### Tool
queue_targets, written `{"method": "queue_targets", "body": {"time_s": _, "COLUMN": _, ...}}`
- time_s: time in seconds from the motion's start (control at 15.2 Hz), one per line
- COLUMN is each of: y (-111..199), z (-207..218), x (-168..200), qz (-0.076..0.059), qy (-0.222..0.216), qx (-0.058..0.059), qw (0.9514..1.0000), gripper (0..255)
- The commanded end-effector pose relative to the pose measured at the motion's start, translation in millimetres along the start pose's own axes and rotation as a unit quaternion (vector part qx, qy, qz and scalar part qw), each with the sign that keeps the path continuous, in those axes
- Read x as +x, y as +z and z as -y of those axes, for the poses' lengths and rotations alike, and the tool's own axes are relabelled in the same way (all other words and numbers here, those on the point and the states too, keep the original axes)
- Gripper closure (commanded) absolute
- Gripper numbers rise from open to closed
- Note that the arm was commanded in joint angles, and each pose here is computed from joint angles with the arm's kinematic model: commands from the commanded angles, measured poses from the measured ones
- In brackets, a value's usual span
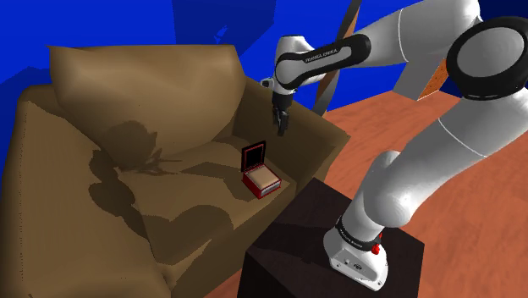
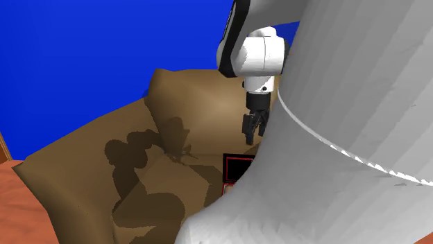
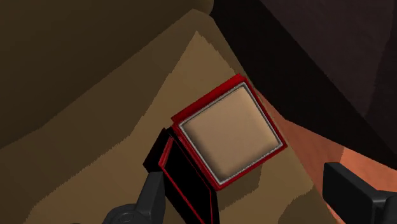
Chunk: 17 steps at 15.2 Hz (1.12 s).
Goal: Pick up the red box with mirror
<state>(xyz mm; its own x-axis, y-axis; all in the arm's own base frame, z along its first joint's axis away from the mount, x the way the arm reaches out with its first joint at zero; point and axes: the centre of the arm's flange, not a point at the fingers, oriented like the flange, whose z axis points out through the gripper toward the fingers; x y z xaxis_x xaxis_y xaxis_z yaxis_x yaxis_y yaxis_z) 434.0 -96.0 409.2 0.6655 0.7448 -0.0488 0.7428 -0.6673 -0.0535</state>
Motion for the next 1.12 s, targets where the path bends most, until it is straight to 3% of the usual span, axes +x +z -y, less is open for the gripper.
{"method": "queue_targets", "body": {"time_s": 0.0, "y": 20.4, "z": -14.8, "x": 7.8, "qz": 0.011, "qy": -0.042, "qx": -0.005, "qw": 0.9991, "gripper": 0}}
{"method": "queue_targets", "body": {"time_s": 0.2, "y": 52.2, "z": -34.7, "x": 21.3, "qz": 0.028, "qy": -0.100, "qx": -0.010, "qw": 0.9946, "gripper": 0}}
{"method": "queue_targets", "body": {"time_s": 0.53, "y": 98.2, "z": -60.8, "x": 42.6, "qz": 0.052, "qy": -0.182, "qx": -0.018, "qw": 0.9817, "gripper": 0}}
{"method": "queue_targets", "body": {"time_s": 1.06, "y": 138.1, "z": -63.0, "x": 44.5, "qz": 0.052, "qy": -0.182, "qx": -0.018, "qw": 0.9817, "gripper": 0}}
